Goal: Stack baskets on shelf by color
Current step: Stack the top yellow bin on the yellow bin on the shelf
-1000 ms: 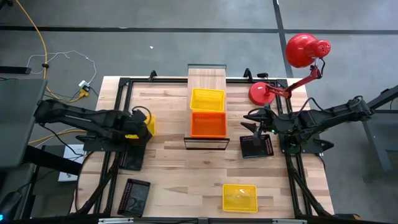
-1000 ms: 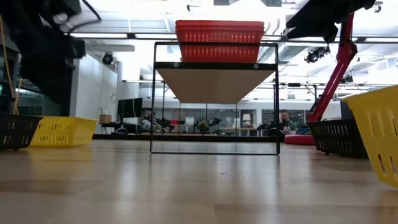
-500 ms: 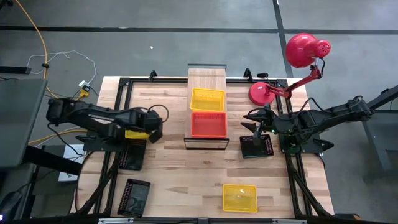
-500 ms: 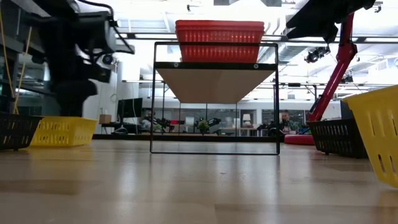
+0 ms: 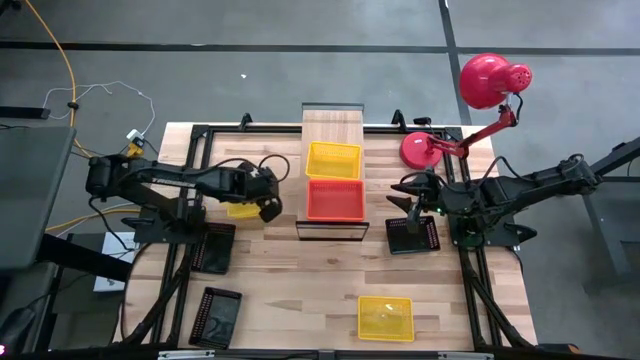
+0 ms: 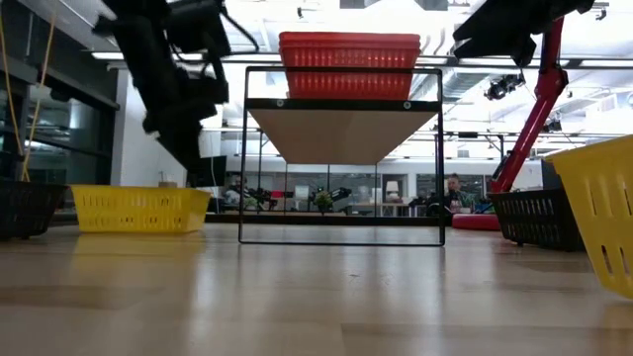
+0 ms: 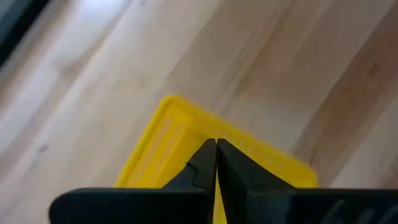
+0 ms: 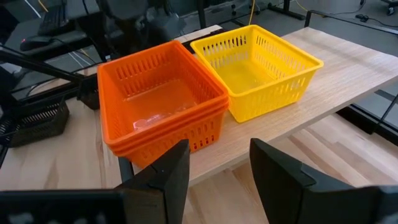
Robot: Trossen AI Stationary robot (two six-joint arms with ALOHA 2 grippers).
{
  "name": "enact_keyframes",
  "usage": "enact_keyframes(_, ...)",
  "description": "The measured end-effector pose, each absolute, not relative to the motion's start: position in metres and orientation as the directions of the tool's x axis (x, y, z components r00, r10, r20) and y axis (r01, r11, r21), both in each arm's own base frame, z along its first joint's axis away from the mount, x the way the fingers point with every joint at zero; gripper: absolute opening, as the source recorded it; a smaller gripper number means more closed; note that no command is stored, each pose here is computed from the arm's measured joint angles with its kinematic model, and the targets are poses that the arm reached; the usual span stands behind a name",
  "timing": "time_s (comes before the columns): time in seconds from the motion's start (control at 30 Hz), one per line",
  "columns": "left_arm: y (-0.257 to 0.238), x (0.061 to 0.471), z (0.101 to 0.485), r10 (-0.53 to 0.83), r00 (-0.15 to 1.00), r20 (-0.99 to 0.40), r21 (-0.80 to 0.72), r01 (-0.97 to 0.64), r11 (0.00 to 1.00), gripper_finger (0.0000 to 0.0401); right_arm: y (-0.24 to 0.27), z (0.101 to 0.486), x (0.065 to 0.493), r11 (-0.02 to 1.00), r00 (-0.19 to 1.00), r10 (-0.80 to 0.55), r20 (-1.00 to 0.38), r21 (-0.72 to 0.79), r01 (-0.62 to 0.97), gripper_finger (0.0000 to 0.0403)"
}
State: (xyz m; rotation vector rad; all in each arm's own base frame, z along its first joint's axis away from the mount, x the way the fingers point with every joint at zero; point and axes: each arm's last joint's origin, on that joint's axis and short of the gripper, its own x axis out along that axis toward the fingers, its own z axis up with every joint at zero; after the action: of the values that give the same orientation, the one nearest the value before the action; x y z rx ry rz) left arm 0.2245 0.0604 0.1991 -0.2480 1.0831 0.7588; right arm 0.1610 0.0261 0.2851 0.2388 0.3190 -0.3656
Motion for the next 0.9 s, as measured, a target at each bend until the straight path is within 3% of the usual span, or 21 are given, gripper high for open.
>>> enact_keyframes(0.23, 0.035, 0.193, 0.238, 0.481, 0.190, -0.856, 0.199, -0.737, 0.646, 0.0001, 0.026, 0.285, 0.161, 0.907, 0.885, -0.311, -0.347, 0.170, 0.385, 0.0156)
enact_keyframes(0.47, 0.009, 0.164, 0.228, 0.396, 0.223, -0.891, 0.072, -0.791, 0.607, 0.0014, 0.026, 0.285, 0.161, 0.908, 0.884, -0.310, -0.350, 0.167, 0.385, 0.0156)
enact_keyframes(0.9, 0.011, 0.153, 0.219, 0.451, 0.037, -0.892, 0.181, -0.885, 0.429, 0.0138, 0.026, 0.284, 0.161, 0.911, 0.883, -0.309, -0.353, 0.156, 0.381, 0.0156)
